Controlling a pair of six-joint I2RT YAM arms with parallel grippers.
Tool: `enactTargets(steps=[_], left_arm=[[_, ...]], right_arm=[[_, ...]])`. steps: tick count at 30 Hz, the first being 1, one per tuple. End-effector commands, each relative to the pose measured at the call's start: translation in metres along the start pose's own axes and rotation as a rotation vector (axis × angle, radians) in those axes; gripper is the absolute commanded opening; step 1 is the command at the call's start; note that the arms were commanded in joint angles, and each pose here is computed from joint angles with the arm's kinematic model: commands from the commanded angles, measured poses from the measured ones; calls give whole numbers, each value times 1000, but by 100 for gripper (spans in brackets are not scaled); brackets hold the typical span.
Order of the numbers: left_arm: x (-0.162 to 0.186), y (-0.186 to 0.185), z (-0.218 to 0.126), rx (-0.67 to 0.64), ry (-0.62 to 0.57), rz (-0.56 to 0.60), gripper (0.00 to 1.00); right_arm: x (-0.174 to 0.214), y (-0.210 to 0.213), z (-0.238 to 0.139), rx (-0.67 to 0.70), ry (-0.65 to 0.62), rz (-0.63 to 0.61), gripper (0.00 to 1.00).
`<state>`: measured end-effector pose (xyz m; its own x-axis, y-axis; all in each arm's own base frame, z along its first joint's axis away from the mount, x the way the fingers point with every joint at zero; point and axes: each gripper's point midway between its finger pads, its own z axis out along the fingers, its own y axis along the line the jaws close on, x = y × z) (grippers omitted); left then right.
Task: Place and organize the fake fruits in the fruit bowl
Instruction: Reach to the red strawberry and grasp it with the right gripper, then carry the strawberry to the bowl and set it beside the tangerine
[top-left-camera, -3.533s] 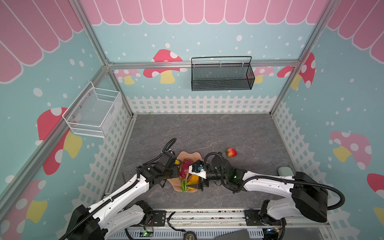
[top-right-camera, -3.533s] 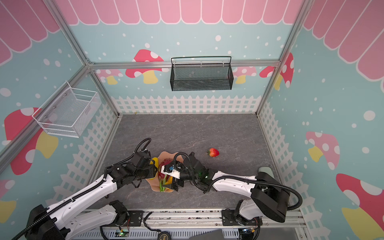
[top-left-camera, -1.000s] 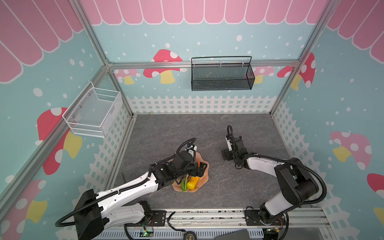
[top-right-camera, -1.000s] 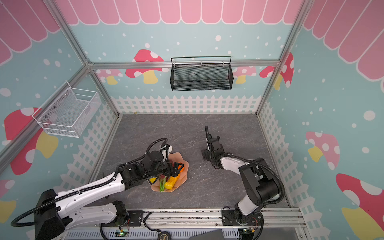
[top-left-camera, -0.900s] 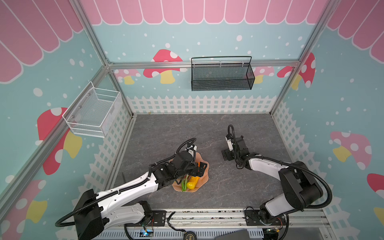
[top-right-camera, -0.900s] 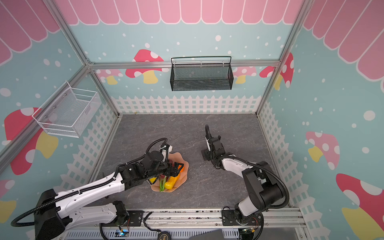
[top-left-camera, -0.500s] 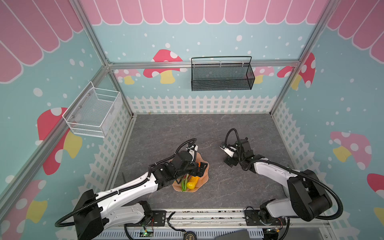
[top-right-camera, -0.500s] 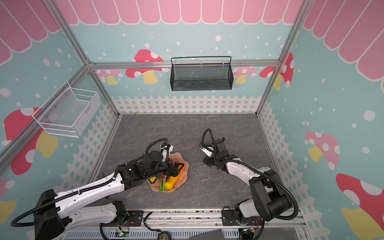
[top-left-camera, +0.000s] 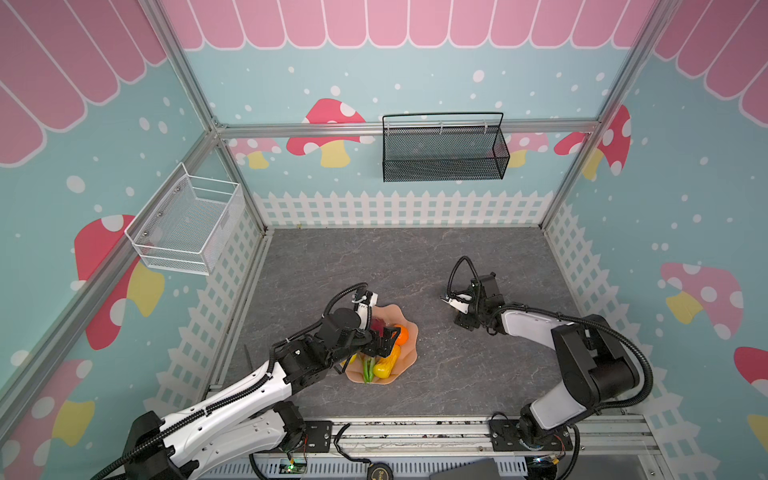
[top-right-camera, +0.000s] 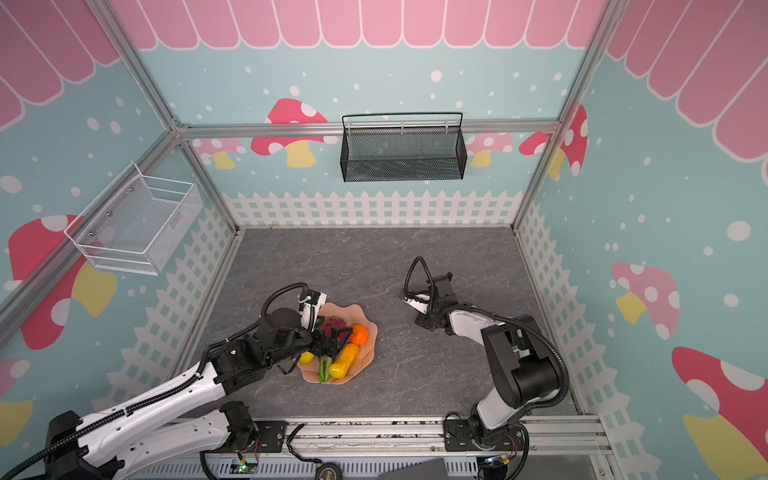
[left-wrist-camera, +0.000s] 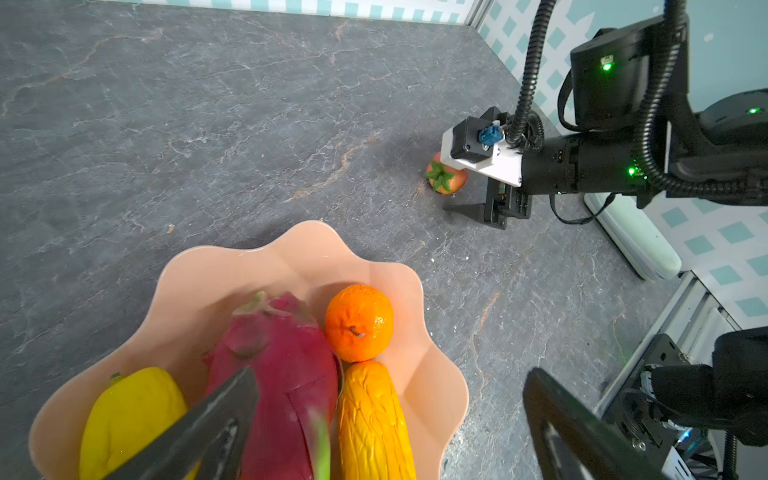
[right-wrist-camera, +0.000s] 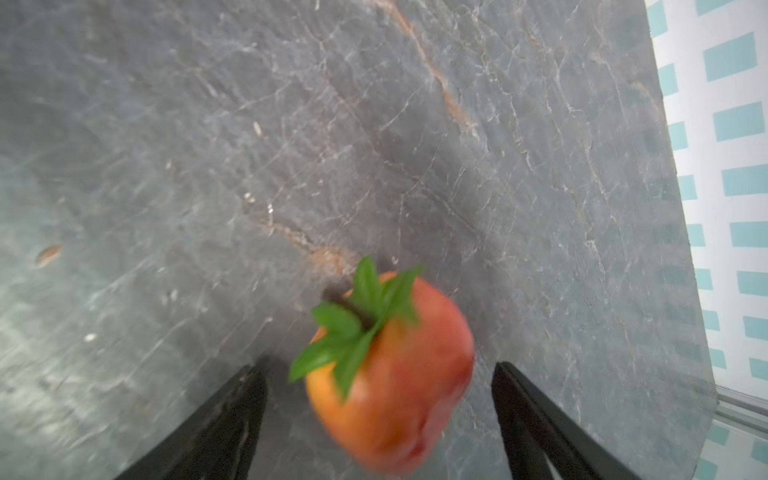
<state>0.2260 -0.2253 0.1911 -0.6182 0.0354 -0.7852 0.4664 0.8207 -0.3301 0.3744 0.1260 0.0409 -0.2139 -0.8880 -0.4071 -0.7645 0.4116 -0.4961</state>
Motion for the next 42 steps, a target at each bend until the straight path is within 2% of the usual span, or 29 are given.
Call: enactTargets(steps=[1,4,7,10,14,18,23,27,33,37,42], left_arm=[[-1,5,-4,0,-12,-14,100],[-3,8,-4,-11,-19,-19,100],[-4,12,-4,-28,-23,-26,100],[-2,17,-6,-51,-26,-37,100],[-2,23,-13,-82,-38,-65,100],[1,32,-23,-113,-56,-81,100],[8,44,-34,-157,-63,-91,100],[9,48,-40,-166,-81,-102,100],[10,49,-44,-161,-85,-125,100],[13,49,-47,-154,-85,-137,100],[16,52,-49,-165,-87,-140,100]], right_arm=[[10,5,13,-36,36,-49,81],[-1,9,13,-81,-18,-48,64],[-11,14,8,-124,-65,-43,40],[-29,14,-5,-152,-141,-34,30],[-69,16,-43,-163,-328,-23,30],[-117,48,-88,-238,-553,-75,31],[-159,92,-125,-370,-700,-131,32],[-186,110,-141,-436,-795,-136,33],[-219,112,-120,-468,-778,-132,35],[-229,111,-96,-491,-740,-93,35],[-235,114,-86,-518,-738,-78,36]])
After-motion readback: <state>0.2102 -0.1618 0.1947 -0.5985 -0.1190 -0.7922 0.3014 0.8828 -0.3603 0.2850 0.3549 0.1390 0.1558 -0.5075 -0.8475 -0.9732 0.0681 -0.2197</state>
